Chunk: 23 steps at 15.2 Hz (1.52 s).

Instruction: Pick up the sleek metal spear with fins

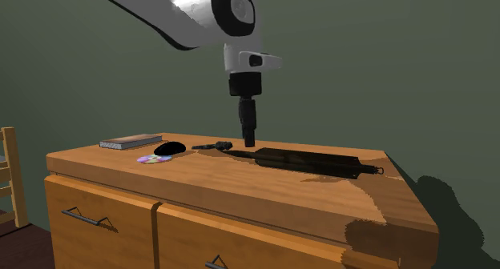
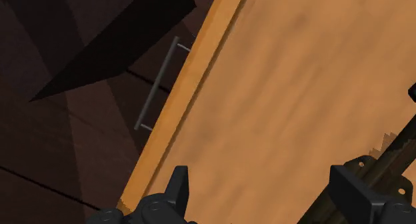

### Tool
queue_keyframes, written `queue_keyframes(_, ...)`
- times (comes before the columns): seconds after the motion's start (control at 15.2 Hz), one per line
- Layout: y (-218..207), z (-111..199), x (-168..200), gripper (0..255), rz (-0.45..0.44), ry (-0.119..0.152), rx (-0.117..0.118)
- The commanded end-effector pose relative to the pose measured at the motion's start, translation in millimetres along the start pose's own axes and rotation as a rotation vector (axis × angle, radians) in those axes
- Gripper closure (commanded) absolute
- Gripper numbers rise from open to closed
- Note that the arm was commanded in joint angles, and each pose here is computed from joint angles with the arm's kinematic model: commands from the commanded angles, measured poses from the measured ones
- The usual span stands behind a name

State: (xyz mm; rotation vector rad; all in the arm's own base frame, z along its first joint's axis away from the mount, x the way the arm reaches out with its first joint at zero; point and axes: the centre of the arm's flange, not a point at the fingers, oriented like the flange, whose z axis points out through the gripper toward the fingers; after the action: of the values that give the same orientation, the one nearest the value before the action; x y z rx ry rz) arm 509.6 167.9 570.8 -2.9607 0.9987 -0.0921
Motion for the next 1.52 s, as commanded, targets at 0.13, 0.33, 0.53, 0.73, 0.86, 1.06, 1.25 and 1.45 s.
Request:
queue_keyframes(0.13,-36,16,40,0,0.182,-0.017,-0.006)
queue_keyframes(0.33,-59,29,72,0,0.313,-0.029,-0.010)
queue_keyframes(0.53,-76,41,107,0,0.443,-0.041,-0.015)
queue_keyframes(0.73,-86,50,132,0,0.533,-0.050,-0.018)
queue_keyframes(0.86,-85,61,132,0,0.533,-0.050,-0.018)
queue_keyframes(1.06,-85,77,131,0,0.533,-0.050,-0.018)
queue_keyframes(1.25,-84,90,130,0,0.533,-0.050,-0.018)
queue_keyframes(1.45,-85,90,130,255,0.533,-0.050,-0.018)
